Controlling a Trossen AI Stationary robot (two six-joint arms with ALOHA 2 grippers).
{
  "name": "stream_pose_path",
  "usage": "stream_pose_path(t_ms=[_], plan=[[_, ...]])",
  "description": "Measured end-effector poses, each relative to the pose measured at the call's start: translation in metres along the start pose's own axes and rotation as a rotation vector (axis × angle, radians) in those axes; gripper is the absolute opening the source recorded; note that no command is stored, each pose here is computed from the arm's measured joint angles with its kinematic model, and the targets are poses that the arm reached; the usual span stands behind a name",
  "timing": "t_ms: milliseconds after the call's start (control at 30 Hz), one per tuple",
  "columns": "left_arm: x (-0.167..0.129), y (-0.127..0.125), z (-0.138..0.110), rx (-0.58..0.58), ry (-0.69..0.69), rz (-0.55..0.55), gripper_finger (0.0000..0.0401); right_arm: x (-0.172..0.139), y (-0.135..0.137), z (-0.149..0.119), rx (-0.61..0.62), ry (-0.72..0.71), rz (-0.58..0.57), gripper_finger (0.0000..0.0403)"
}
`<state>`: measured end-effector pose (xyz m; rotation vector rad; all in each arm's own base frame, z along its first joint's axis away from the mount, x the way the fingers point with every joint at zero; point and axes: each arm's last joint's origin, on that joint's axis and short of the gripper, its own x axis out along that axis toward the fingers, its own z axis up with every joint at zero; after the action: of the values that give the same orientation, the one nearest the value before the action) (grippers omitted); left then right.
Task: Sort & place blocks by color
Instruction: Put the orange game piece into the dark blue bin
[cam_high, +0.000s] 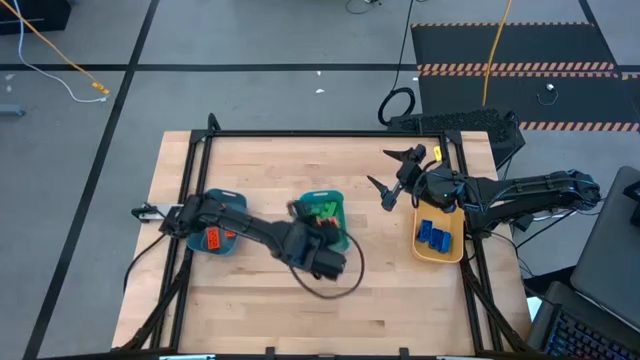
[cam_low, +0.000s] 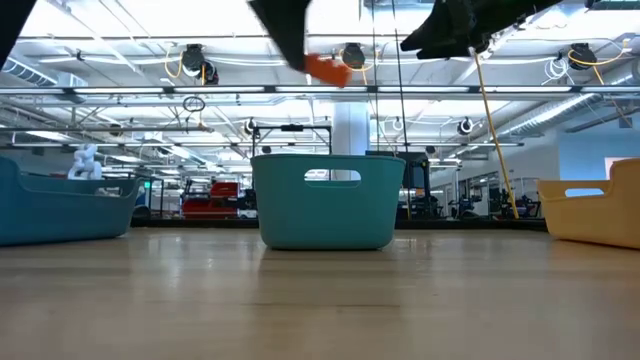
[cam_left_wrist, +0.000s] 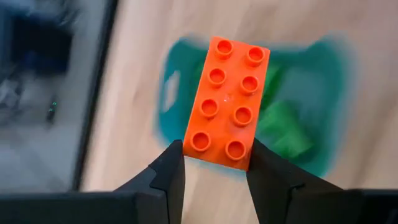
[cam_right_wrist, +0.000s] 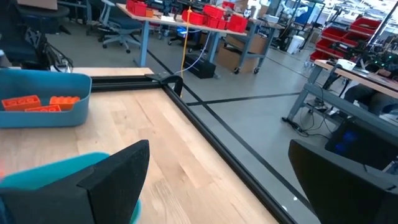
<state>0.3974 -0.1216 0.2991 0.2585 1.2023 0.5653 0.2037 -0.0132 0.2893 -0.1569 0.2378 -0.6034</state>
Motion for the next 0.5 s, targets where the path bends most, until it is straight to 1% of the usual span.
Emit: stream_pose_path(t_ms=[33, 67, 133, 233, 333, 400, 500], plan=[[0.0, 0.007, -0.001, -0.019, 0.03, 0.021, 0.0133, 0.0, 0.0, 0.0, -0.003, 0.001, 0.0, 0.0377], [0.001, 0.011, 0.001, -0.044, 0.033, 0.017, 0.0133, -0.001, 0.0, 0.0, -0.003, 0.0, 0.0, 0.0377], [-0.004, 0.022, -0.002, -0.067, 0.026, -0.02, 0.0133, -0.001, -0.001, 0.0, -0.002, 0.0, 0.0, 0.0377], [-0.006, 0.042, -0.006, -0.13, 0.04, 0.009, 0.0134, -0.003, -0.002, 0.0, -0.005, 0.007, 0.0, 0.0377], [-0.004, 0.056, -0.014, -0.175, 0.039, 0.01, 0.0133, -0.005, -0.004, 0.001, 0.006, 0.005, -0.002, 0.0377], [-0.009, 0.071, -0.023, -0.215, 0.046, 0.025, 0.0133, -0.007, -0.005, -0.001, 0.007, 0.016, -0.019, 0.0377], [-0.013, 0.089, -0.043, -0.258, 0.065, 0.051, 0.0134, -0.009, -0.007, 0.0, 0.013, 0.016, -0.021, 0.0377]])
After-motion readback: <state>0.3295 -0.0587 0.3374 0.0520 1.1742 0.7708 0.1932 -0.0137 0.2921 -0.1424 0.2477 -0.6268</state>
